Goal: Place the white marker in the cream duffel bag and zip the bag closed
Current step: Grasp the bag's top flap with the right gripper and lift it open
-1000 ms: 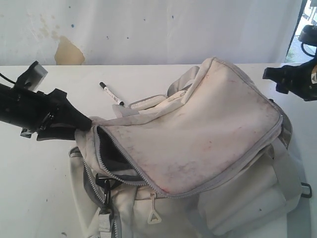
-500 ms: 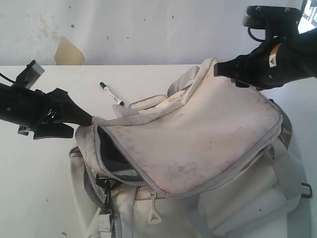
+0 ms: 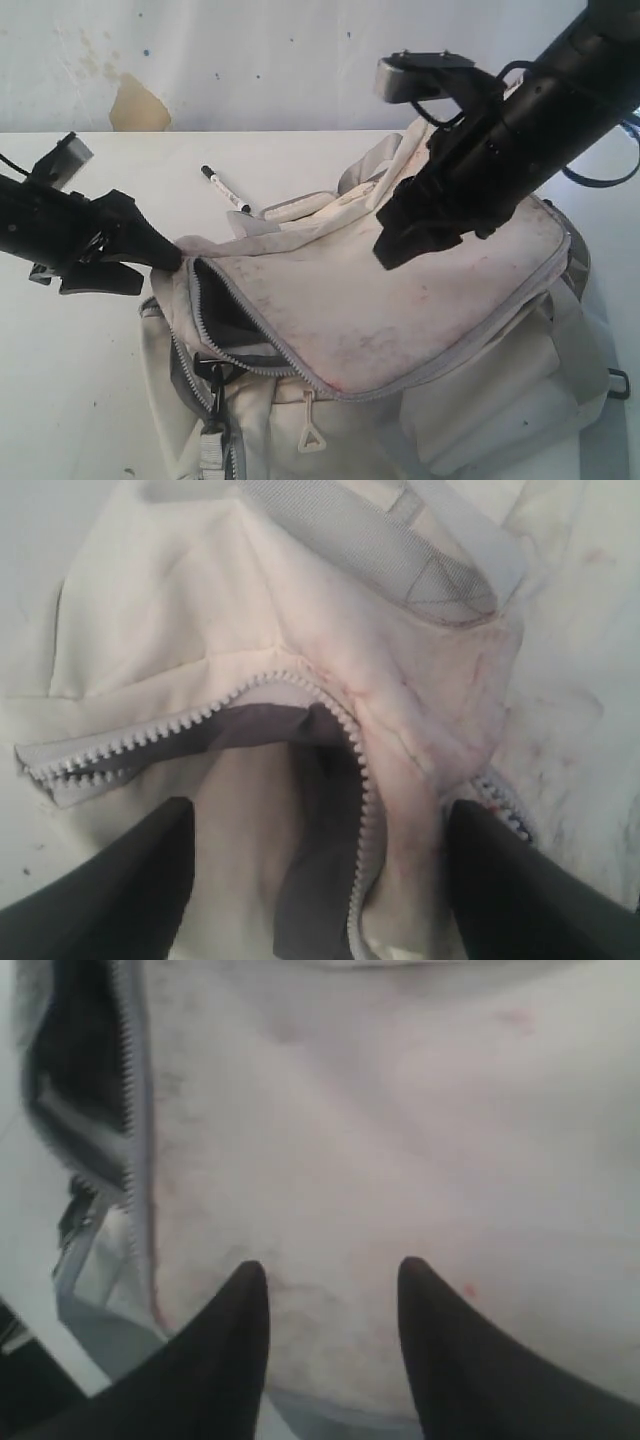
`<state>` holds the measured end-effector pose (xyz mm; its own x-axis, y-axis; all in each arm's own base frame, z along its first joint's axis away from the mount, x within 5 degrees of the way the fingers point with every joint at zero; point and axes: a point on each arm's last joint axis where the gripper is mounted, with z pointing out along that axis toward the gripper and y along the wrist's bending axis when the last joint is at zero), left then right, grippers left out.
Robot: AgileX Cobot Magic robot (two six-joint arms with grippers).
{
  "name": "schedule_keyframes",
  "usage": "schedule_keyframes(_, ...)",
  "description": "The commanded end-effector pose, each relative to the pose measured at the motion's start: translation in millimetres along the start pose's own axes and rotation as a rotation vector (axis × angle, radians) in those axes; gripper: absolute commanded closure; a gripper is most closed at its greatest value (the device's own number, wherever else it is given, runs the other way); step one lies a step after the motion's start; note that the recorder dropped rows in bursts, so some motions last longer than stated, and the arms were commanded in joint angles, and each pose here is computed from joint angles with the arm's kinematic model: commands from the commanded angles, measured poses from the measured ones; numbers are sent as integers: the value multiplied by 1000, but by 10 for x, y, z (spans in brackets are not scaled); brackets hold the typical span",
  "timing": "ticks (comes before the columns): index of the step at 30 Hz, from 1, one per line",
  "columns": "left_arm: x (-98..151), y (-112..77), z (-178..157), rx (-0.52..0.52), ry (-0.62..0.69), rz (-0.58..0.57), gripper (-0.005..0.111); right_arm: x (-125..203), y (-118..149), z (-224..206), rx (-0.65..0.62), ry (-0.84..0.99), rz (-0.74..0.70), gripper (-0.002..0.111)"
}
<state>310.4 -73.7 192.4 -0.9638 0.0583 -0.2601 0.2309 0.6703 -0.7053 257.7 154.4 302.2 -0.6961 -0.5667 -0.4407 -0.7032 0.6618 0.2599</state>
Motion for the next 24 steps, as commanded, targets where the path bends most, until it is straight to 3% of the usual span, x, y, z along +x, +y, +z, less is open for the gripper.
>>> schedule_keyframes(1,48,2,-19,-17,61,4,32,13,210,47,-82,46,-162,58)
schedule_keyframes(5,61,3,-44,-48,69,-6,38,43,377,92,-132,91,-320,44)
schedule_keyframes(10,33,-99,-165,-84,1,41,40,106,583,180,-151,162,-466,43)
schedule_keyframes(17,37,-185,-256,-99,-29,66,40,300,795,453,14,292,-640,43)
schedule_keyframes(24,32,-181,-261,-108,-36,62,40,331,1013,630,90,204,-681,43)
